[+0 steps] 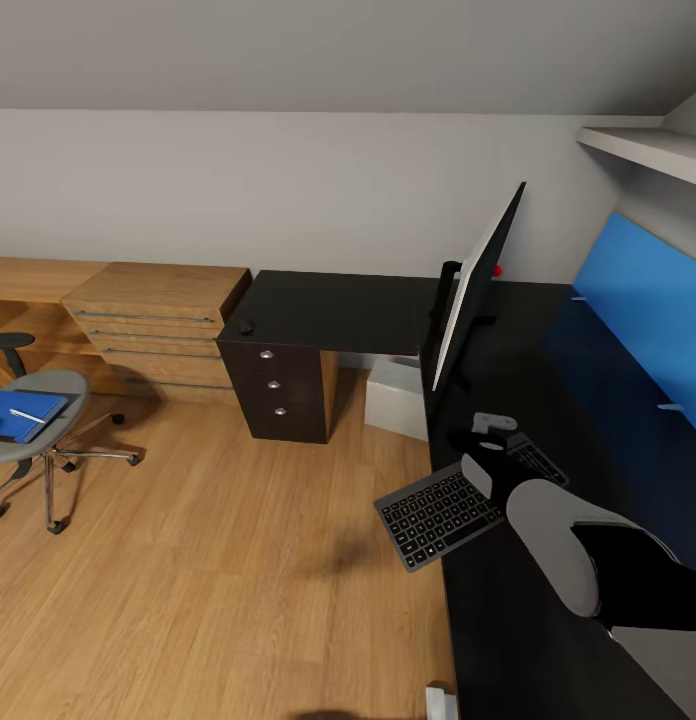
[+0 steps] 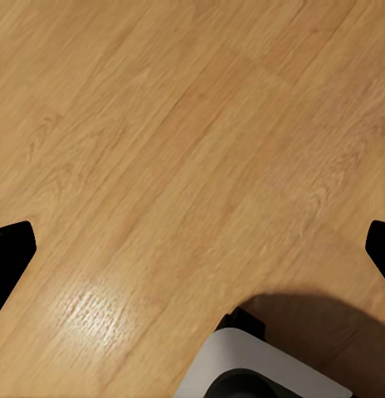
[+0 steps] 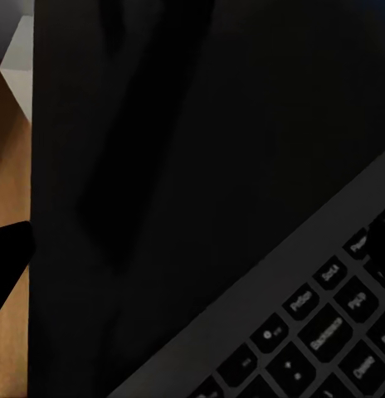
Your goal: In the bedroom, organize the workspace by keeping the computer under the desk, ensuring the monitor is on the desk, placing the keyboard on the desk next to the monitor, placing the mouse on the desk next to the keyboard, moving the folder from the swivel chair onto the desk next to the mouse, stacking the notebook on top of the folder with the pen on top of the notebook, and positioning the swivel chair next to the desk.
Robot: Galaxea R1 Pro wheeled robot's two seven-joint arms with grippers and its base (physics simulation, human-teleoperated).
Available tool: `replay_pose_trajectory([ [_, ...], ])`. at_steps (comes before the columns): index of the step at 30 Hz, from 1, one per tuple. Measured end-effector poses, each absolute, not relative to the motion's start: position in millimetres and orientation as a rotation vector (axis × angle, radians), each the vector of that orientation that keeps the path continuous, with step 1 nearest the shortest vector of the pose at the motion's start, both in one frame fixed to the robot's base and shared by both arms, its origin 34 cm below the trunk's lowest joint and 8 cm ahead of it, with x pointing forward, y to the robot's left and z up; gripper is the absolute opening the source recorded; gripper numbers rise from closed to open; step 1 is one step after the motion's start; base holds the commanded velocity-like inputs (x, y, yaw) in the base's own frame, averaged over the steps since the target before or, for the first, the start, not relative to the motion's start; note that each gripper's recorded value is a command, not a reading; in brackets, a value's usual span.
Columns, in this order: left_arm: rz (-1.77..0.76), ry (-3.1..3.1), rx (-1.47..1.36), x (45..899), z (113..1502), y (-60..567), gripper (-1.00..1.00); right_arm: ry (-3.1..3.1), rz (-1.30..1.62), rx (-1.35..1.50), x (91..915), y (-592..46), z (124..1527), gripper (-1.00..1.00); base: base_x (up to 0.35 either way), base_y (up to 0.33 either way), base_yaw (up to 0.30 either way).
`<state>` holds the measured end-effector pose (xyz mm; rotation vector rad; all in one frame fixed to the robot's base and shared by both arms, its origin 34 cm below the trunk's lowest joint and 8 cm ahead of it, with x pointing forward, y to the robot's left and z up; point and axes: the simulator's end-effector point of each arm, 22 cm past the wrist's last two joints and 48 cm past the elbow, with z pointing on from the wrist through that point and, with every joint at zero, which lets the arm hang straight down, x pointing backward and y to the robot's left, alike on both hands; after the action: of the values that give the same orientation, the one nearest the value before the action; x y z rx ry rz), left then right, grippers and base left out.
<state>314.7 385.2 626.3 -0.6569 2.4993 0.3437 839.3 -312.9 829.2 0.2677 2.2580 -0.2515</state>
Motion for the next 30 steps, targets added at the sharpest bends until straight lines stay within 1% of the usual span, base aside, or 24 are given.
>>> replay_pose_trajectory([
  [30, 0.362, 2.535, -0.657, 300, 619, 386, 1.0, 2.259, -0.271, 0.27, 835, -321, 806, 1.0, 0.0, 0.0, 0.0],
])
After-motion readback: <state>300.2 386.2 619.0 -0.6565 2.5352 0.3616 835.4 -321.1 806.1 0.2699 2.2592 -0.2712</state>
